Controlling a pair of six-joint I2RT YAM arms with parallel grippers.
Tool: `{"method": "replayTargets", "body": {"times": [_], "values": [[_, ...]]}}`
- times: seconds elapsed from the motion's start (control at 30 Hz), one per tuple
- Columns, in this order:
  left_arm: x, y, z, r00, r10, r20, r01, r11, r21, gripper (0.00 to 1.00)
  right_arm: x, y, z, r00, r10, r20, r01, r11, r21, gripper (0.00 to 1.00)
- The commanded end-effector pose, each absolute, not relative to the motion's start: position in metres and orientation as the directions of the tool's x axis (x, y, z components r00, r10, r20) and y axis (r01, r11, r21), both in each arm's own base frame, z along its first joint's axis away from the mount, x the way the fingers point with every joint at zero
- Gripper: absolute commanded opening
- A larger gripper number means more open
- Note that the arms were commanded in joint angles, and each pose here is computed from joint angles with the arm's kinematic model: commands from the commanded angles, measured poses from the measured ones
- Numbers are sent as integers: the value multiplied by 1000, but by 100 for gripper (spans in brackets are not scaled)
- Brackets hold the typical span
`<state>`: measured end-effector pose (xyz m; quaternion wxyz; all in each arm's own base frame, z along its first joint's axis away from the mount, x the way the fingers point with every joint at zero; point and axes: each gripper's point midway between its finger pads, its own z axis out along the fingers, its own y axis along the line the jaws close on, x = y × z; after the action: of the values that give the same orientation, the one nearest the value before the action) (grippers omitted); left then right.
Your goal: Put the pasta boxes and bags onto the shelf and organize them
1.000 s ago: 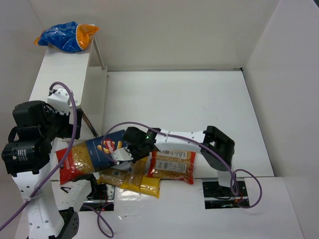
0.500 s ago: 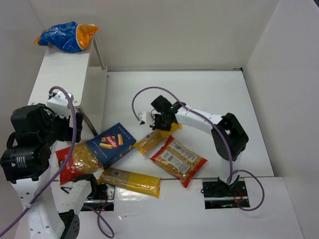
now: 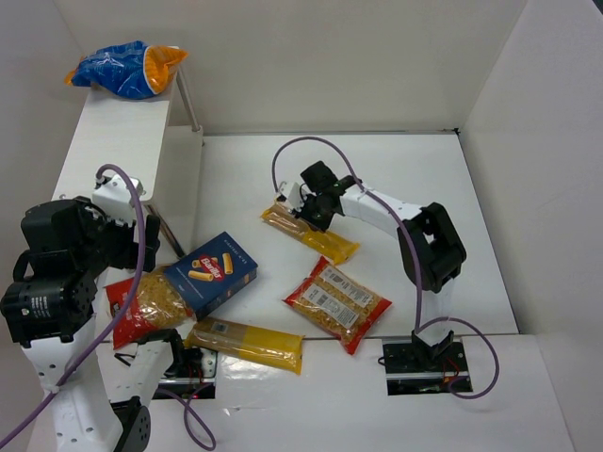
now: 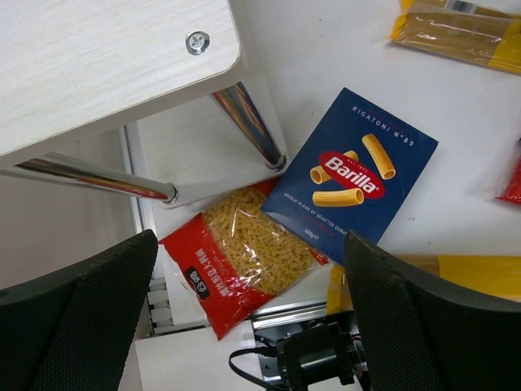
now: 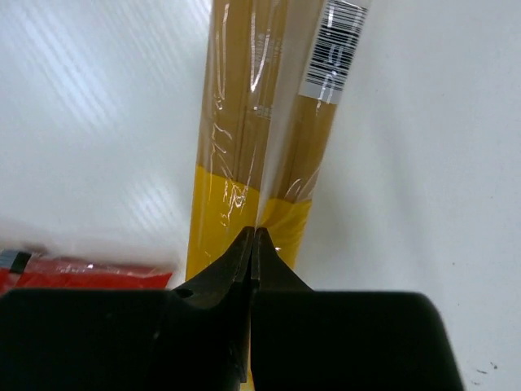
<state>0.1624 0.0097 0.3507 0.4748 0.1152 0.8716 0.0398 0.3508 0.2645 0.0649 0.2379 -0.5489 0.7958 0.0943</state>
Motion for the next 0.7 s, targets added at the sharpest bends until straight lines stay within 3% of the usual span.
{"method": "replayTargets", "body": {"times": [0.0, 0.07, 0.1, 0.13, 0.17, 0.27, 0.67], "values": [[161, 6, 355, -496, 262, -828, 192, 963, 189, 100, 385, 301, 112, -235, -721, -652, -894, 424, -147, 0], [161, 6, 355, -496, 262, -828, 192, 963, 189, 100, 392, 296, 113, -249, -715, -653, -878, 451, -159, 30], [159, 6, 357, -487, 272, -830, 195, 960, 200, 100, 393, 294, 117, -246, -715, -655, -873, 457, -171, 55], [159, 4, 357, -484, 272, -832, 202, 960, 196, 100, 394, 294, 123, -232, -714, -660, -873, 452, -183, 55], [159, 4, 357, -484, 272, -832, 202, 960, 196, 100, 395, 293, 123, -234, -717, -657, -869, 457, -190, 76], [157, 2, 358, -474, 273, -837, 208, 959, 195, 100, 389, 283, 131, -213, -733, -646, -865, 448, -224, 97], [154, 0, 358, -459, 291, -839, 223, 952, 209, 100, 352, 220, 75, -295, -808, -511, -882, 436, -181, 100]]}}
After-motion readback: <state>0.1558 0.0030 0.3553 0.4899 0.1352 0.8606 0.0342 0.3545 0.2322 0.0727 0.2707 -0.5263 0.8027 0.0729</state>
